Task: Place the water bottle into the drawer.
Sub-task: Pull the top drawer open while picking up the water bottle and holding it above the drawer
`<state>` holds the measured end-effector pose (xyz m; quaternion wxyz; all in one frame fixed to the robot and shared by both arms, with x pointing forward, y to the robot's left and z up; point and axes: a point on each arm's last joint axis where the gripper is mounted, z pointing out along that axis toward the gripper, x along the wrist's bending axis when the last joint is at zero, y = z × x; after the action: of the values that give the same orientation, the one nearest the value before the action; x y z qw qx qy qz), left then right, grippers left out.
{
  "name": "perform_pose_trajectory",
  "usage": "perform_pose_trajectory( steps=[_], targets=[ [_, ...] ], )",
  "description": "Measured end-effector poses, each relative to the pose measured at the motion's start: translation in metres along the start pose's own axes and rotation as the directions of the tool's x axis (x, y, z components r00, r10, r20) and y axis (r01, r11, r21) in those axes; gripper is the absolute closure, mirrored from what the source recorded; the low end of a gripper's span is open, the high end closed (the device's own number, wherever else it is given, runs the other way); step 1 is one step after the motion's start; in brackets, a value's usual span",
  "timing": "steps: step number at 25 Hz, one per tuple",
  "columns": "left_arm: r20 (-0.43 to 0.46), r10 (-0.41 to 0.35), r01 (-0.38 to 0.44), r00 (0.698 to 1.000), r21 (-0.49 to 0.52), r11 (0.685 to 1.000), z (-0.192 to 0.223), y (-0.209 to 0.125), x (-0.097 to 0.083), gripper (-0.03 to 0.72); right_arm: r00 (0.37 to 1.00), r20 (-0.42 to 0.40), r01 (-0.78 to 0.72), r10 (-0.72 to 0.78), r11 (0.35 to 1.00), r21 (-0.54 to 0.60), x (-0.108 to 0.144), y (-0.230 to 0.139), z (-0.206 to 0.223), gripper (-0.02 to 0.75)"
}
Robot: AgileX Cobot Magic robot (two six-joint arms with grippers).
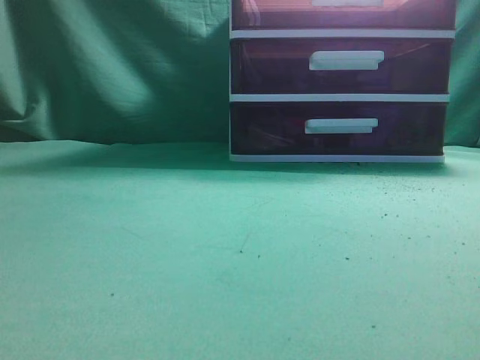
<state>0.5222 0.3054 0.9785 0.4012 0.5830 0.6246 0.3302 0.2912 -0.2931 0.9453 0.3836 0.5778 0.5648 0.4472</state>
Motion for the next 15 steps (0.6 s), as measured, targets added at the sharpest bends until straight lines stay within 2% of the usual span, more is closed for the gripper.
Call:
perform_pose_trajectory(
  steps=[3, 4, 5, 10, 11, 13, 15],
  targets=[
    [0.011, 0.018, -0.018, 1.0, 0.002, 1.0, 0.001, -0.001, -0.001, 0.413, 1.0, 0.0, 0.0, 0.0, 1.0, 0.0, 0.0, 0.0, 0.0, 0.738],
    [0.018, 0.025, -0.025, 1.0, 0.004, 1.0, 0.001, -0.001, -0.001, 0.398, 1.0, 0.0, 0.0, 0.0, 1.0, 0.0, 0.0, 0.0, 0.0, 0.738],
    [0.026, 0.019, -0.019, 0.999, 0.007, 1.0, 0.001, -0.001, -0.002, 0.452, 1.0, 0.0, 0.0, 0.0, 1.0, 0.0, 0.0, 0.0, 0.0, 0.738],
    [0.122, 0.06, -0.062, 0.991, 0.01, 0.998, -0.015, 0.007, -0.013, 0.447, 1.0, 0.0, 0.0, 0.0, 1.0, 0.0, 0.0, 0.0, 0.0, 0.738],
    [0.152, 0.088, -0.088, 0.985, -0.002, 0.996, -0.022, 0.011, -0.017, 0.447, 1.0, 0.0, 0.0, 0.0, 1.0, 0.0, 0.0, 0.0, 0.0, 0.738],
    [0.211, 0.078, -0.077, 0.974, -0.017, 0.997, -0.035, 0.017, -0.024, 0.447, 1.0, 0.0, 0.0, 0.0, 1.0, 0.0, 0.0, 0.0, 0.0, 0.738],
    [0.278, 0.116, -0.113, 0.953, -0.029, 0.993, -0.05, 0.023, -0.033, 0.447, 1.0, 0.0, 0.0, 0.0, 1.0, 0.0, 0.0, 0.0, 0.0, 0.738]
  ],
)
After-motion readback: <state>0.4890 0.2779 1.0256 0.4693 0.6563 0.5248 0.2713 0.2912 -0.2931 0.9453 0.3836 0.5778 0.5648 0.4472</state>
